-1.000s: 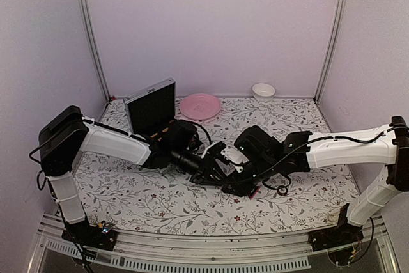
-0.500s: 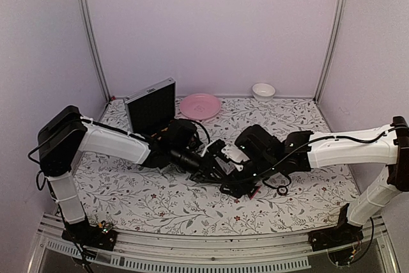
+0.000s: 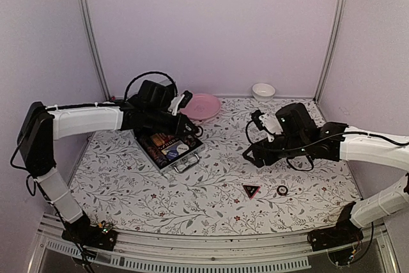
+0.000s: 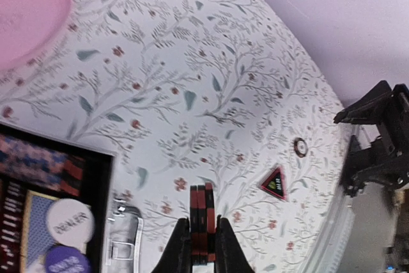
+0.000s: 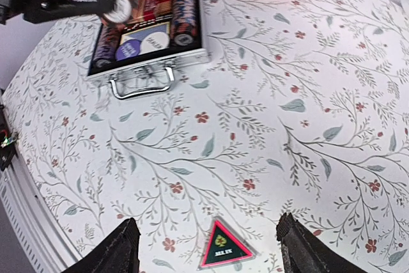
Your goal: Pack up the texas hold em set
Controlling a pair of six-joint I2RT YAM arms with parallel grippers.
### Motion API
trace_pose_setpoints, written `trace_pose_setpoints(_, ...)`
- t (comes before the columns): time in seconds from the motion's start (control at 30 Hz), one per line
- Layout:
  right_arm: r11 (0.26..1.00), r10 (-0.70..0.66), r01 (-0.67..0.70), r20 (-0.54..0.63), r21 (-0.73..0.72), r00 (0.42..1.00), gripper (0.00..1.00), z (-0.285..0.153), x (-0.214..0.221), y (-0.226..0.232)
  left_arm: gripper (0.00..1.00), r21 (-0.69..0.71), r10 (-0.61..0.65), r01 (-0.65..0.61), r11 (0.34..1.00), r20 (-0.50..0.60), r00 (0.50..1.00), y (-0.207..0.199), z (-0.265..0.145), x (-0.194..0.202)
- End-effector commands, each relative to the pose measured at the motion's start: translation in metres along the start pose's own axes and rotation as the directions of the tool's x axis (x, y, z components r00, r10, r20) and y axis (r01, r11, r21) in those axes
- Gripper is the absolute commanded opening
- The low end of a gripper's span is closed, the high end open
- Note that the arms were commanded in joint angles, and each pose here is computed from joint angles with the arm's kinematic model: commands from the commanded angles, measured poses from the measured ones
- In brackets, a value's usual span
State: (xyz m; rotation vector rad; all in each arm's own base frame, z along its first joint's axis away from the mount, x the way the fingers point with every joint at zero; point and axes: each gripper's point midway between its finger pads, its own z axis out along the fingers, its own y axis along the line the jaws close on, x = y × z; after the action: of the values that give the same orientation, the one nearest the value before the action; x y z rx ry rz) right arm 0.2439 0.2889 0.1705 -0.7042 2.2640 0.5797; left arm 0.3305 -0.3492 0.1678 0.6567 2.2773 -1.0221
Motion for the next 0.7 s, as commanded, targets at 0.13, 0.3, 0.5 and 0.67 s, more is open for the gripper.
trace_pose_setpoints(0.13,0.989,0.139,-0.133,0.092,-0.065,0.986,0.80,0.011,0.002,-0.032,0.00,-0.258,0.347,-0.401,0.879,-0.230,0.909,0.068,-0.005,-0.005)
trace_pose_setpoints(0.3,0.981,0.175,-0.164,0.105,-0.102,0.979,0.81,0.017,0.004,-0.032,0.00,-0.167,0.393,-0.438,0.883,-0.247,0.886,0.067,0.012,-0.002)
trace_pose_setpoints(0.5,0.977,0.199,-0.189,0.111,-0.095,0.974,0.81,0.019,0.007,-0.036,0.00,-0.125,0.389,-0.435,0.892,-0.276,0.879,0.075,0.036,0.004)
trace_pose_setpoints(0.67,0.976,0.209,-0.199,0.124,-0.090,0.970,0.82,0.016,0.007,-0.039,0.00,-0.142,0.380,-0.438,0.888,-0.313,0.871,0.089,0.048,0.011)
